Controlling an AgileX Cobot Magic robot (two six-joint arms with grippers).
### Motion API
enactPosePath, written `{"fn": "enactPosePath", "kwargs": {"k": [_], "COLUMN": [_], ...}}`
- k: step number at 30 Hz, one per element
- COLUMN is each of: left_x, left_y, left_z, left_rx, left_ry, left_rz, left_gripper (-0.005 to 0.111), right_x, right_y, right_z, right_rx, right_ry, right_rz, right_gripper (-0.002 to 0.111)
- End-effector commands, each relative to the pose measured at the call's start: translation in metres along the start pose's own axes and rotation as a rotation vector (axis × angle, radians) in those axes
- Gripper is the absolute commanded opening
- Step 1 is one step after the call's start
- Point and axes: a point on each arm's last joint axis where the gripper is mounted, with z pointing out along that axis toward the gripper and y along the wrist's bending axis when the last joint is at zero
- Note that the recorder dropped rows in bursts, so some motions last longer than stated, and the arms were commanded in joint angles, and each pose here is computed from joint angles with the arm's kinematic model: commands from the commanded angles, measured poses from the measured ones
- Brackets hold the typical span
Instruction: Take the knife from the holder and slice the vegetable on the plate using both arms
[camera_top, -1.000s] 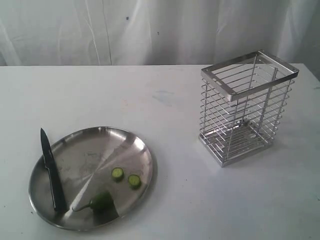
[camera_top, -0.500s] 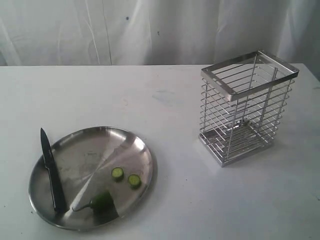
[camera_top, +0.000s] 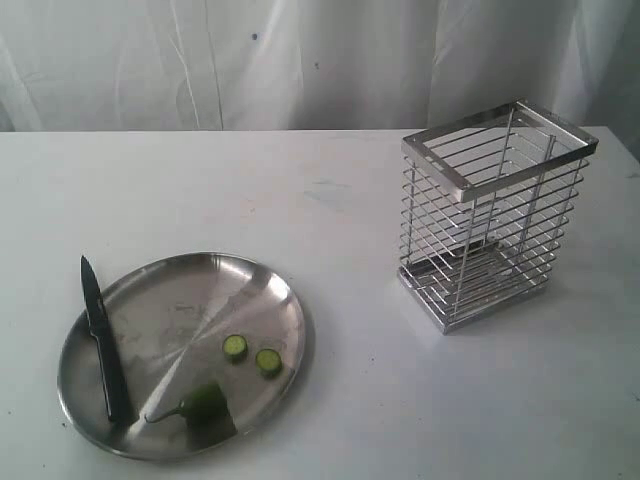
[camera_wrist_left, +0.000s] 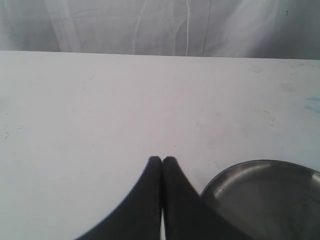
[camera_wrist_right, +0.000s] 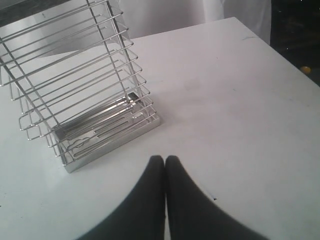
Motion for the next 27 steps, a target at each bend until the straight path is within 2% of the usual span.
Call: {"fn": "enactPosePath", "kwargs": {"k": [1,3,6,8,9,13,14,15,16,17,18,19,20,24,27], "left_x": [-0.001,-0.001,-0.002,0.002,0.002,0.003,0.007,0.009,0.008,0.008,0.010,0.013,0.022,0.060,0.078], "left_y": [0.000,-0.003,-0.013,-0.020,-0.022,-0.024,-0.018,-0.015,-0.006,-0.002,0.005,0.006,0.008,0.007,0.008], "left_z": [-0.001,-0.002,-0.003,-0.006,-0.009,-0.025,-0.031,-0.032,-0.035,-0.034,-0.034,-0.033,-0.035,-0.041,-0.046], "left_rx": [0.006,0.039,0.145,0.232,0.262,0.304,0.251,0.218,0.116,0.065,-0.010,-0.026,-0.036,0.003,0.016], "left_ry": [-0.007,-0.011,-0.035,-0.002,0.028,0.270,0.363,0.382,0.378,0.355,0.271,0.232,0.191,0.223,0.205], "left_rz": [-0.022,-0.022,0.253,0.453,0.456,0.292,0.259,0.246,0.230,0.240,0.191,0.145,0.040,-0.135,-0.164], "left_gripper": [0.000,0.000,0.000,0.000,0.000,0.000,0.000,0.000,0.000,0.000,0.000,0.000,0.000,0.000,0.000], "right_x": [-0.001,-0.001,-0.001,-0.001,-0.001,-0.001,-0.001,-0.001,-0.001,-0.001,-0.001,-0.001,-0.001,-0.001,-0.001], "right_y": [0.000,0.000,0.000,0.000,0.000,0.000,0.000,0.000,0.000,0.000,0.000,0.000,0.000,0.000,0.000], "right_z": [0.000,0.000,0.000,0.000,0.000,0.000,0.000,0.000,0.000,0.000,0.000,0.000,0.000,0.000,0.000], "right_rx": [0.000,0.000,0.000,0.000,0.000,0.000,0.000,0.000,0.000,0.000,0.000,0.000,0.000,0.000,0.000], "right_ry": [-0.009,-0.009,-0.009,-0.009,-0.009,-0.009,-0.009,-0.009,-0.009,-0.009,-0.009,-0.009,-0.009,-0.009,-0.009], "right_rz": [-0.002,-0.002,-0.002,-0.002,-0.002,-0.002,-0.002,-0.002,-0.002,-0.002,-0.002,-0.002,-0.002,-0.002,-0.002], "right_gripper": [0.000,0.000,0.000,0.000,0.000,0.000,0.000,0.000,0.000,0.000,0.000,0.000,0.000,0.000,0.000]}}
